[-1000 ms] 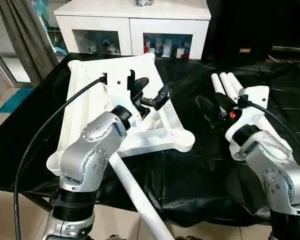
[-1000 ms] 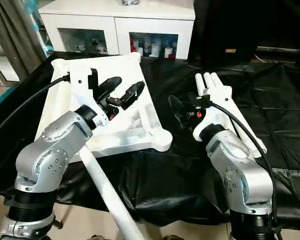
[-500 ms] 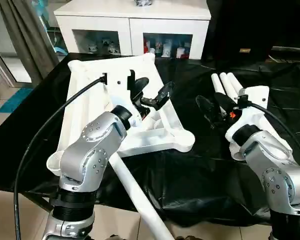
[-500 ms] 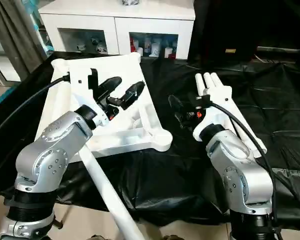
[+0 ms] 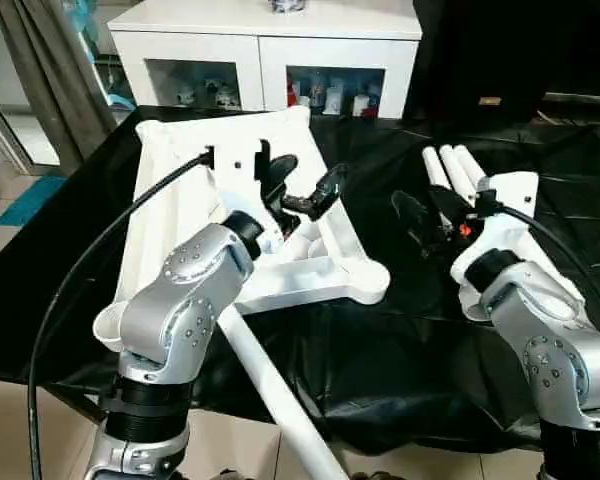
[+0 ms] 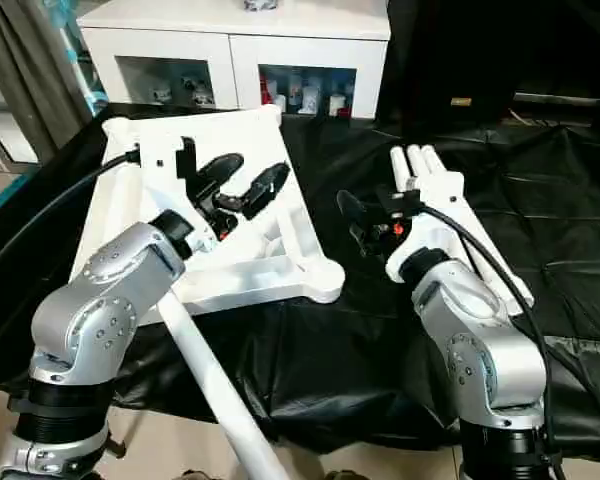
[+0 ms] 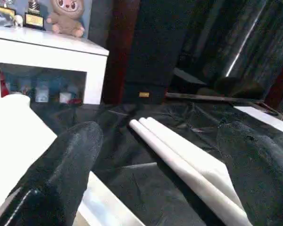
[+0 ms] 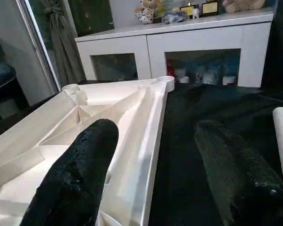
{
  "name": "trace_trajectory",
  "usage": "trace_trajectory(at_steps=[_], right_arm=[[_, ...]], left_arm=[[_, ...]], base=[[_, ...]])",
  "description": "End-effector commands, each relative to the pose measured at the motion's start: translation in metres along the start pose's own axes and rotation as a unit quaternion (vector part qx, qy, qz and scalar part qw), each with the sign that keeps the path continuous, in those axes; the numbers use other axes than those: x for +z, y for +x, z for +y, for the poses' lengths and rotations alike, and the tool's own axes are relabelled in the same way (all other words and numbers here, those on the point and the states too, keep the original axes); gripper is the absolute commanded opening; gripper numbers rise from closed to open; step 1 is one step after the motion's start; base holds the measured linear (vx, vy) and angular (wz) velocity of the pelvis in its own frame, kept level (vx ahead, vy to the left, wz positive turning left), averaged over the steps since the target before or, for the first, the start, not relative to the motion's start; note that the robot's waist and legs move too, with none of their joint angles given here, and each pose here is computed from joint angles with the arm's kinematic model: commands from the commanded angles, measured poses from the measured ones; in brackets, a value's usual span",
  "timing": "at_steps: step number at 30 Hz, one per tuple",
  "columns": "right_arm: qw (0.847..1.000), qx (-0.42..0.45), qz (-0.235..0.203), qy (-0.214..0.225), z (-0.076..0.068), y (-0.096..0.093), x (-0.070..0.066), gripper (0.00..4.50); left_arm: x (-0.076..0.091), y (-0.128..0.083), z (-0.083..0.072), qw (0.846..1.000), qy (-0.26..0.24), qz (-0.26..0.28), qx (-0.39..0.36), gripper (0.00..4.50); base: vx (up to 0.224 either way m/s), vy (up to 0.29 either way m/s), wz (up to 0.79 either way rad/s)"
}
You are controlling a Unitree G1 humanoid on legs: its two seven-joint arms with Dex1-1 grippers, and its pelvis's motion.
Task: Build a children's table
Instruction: Pick table leg
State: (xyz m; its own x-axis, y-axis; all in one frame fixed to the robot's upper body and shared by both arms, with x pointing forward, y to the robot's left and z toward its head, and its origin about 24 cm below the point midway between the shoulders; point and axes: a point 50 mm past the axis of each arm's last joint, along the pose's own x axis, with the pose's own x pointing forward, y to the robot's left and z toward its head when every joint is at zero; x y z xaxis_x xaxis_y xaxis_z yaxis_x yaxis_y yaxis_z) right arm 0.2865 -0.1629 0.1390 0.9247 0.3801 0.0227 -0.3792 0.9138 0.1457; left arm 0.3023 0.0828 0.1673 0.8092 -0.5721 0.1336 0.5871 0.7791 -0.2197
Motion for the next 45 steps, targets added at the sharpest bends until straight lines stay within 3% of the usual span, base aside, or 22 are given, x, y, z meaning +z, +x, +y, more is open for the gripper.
trace_trajectory(at_steps=[1,4,5,6,8,19,23,24,27,32,36,38,45], right_arm=[[1.000,-0.001,-0.005,0.000,0.000,0.002,0.002,3.02],[1.000,-0.001,-0.005,0.000,0.000,0.002,0.002,3.02],[0.999,-0.026,-0.003,-0.038,0.005,0.006,0.004,3.02],[0.992,-0.068,-0.013,-0.110,0.015,0.014,0.010,3.02],[0.993,-0.050,-0.016,-0.103,0.019,0.020,0.015,3.02],[0.992,-0.059,-0.021,-0.109,0.021,0.022,0.016,3.02],[0.993,-0.053,-0.020,-0.101,0.022,0.022,0.015,3.02],[0.994,-0.051,-0.019,-0.097,0.022,0.022,0.015,3.30],[0.997,-0.011,0.002,-0.082,0.026,0.019,0.008,3.40],[0.994,0.063,0.038,-0.082,0.036,0.014,-0.001,3.89],[0.989,0.087,0.065,-0.103,0.040,0.011,-0.008,4.16],[0.987,0.098,0.079,-0.102,0.042,0.010,-0.012,4.22],[0.984,0.118,0.093,-0.096,0.047,0.008,-0.016,4.22]], left_arm=[[0.004,-0.001,-0.001,1.000,0.007,-0.010,0.002,4.42],[0.004,-0.001,-0.001,1.000,0.007,-0.010,0.002,4.42],[-0.002,-0.024,0.019,0.996,0.052,0.010,0.076,4.42],[-0.006,-0.070,0.048,0.966,0.150,0.050,0.203,4.42],[0.004,-0.064,0.048,0.967,0.174,0.050,0.181,4.42],[0.004,-0.066,0.048,0.964,0.180,0.053,0.188,4.42],[0.002,-0.069,0.049,0.965,0.166,0.064,0.191,4.42],[0.001,-0.069,0.050,0.966,0.161,0.066,0.192,4.50],[-0.012,-0.076,0.048,0.973,0.116,0.120,0.159,4.50],[-0.031,-0.091,0.044,0.962,0.093,0.229,0.113,4.50],[-0.032,-0.102,0.056,0.947,0.055,0.274,0.158,4.50],[-0.028,-0.105,0.061,0.947,0.023,0.270,0.171,4.50],[-0.020,-0.109,0.065,0.946,0.009,0.271,0.181,4.50]], base=[[0.000,0.000,0.00],[0.000,0.000,0.00],[0.000,0.000,0.00],[0.000,0.000,0.00],[-0.026,-0.050,-0.21],[-0.001,-0.005,0.00],[0.000,0.000,0.00],[0.000,0.000,0.00],[0.000,0.000,0.00],[0.000,0.000,0.00],[0.000,0.000,0.00],[0.000,0.000,0.00],[0.000,0.000,0.00]])
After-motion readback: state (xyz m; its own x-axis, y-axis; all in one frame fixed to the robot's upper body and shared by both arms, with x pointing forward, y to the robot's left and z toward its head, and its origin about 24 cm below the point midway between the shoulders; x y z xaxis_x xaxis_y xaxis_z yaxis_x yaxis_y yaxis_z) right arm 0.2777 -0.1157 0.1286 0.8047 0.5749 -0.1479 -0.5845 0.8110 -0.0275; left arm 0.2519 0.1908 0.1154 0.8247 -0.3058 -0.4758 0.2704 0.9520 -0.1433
